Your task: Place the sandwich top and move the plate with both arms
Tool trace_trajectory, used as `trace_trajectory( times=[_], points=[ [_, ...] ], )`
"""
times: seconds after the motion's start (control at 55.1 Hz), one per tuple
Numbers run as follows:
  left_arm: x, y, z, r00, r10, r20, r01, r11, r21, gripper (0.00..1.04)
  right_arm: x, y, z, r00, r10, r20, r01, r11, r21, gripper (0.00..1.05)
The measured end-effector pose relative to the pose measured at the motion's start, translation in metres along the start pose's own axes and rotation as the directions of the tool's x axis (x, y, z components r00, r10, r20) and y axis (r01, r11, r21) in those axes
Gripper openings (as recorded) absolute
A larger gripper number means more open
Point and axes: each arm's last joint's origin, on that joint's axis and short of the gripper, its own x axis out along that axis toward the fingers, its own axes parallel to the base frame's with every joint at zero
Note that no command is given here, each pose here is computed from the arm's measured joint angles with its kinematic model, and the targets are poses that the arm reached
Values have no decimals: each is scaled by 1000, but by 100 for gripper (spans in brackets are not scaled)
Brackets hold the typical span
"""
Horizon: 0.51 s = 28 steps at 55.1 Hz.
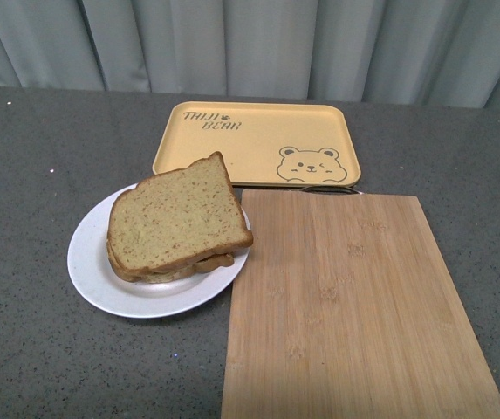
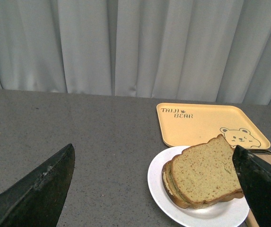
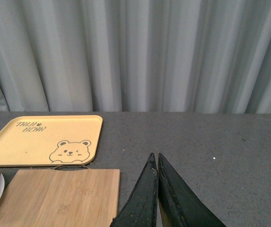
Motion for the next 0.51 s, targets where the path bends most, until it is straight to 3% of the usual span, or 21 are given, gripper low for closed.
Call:
trace_trajectory(
  times=[0.508],
  points=[
    [0,0,0,1000,0,0,0,1000,0,98,-14,0,2,1000,0,9,0,1000,0,1]
  ],
)
